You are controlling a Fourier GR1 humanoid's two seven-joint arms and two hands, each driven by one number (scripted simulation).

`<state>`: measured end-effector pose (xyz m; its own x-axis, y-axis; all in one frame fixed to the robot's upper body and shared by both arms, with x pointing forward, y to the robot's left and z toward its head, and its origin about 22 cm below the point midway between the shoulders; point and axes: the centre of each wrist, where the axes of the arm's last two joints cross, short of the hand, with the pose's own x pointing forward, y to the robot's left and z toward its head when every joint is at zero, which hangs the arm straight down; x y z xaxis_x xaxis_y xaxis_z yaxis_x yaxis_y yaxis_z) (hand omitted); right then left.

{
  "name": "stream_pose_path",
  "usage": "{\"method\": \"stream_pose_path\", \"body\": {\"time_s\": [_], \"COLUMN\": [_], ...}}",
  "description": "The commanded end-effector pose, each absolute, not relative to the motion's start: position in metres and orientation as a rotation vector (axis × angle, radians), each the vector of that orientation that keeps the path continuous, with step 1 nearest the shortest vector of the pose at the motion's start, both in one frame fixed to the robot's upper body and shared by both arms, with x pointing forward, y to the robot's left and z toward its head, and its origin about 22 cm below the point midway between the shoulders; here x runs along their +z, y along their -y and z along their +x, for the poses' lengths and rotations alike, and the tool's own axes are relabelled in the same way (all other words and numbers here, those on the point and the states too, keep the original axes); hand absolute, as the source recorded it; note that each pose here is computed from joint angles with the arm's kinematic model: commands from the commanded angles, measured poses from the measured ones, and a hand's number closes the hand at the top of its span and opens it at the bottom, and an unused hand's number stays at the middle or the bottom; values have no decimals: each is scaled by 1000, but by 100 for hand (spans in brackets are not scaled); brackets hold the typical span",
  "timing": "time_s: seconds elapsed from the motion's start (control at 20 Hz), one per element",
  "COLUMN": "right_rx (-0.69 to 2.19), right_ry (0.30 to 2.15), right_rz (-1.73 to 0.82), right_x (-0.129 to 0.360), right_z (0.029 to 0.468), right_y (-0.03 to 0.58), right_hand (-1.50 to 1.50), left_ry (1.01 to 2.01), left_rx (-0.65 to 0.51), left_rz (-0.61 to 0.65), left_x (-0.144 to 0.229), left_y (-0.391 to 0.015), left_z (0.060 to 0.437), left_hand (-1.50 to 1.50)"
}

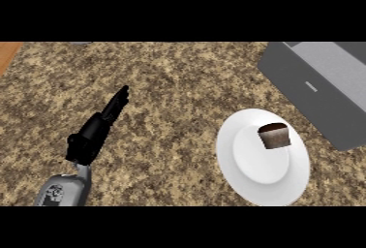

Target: Pick the lemon from the plate and place it in the cardboard box

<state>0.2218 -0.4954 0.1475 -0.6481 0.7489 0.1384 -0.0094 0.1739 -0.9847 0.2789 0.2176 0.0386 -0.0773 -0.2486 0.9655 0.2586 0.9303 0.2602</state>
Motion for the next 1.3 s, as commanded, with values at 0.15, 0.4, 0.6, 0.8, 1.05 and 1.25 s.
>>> {"method": "stream_pose_path", "body": {"time_s": [0.15,0.4,0.6,0.8,1.05,1.25], "right_rx": [1383,1208,1134,1115,1058,1071], "right_ry": [2095,2064,2027,2008,2007,1968], "right_rz": [-537,-528,-624,-633,-653,-643], "right_x": [201,218,254,263,271,261], "right_z": [187,180,183,195,219,247], "right_y": [553,567,577,567,562,545], "right_hand": [150,150,150,150,150,150], "left_ry": [1591,1592,1594,1603,1613,1609], "left_rx": [-422,-449,-451,-445,-488,-482], "left_rz": [-14,-28,-49,-29,-31,-67], "left_x": [47,28,29,35,55,40], "left_y": [-221,-212,-191,-214,-200,-201], "left_z": [286,274,272,290,295,285], "left_hand": [0,0,0,0,0,0]}}
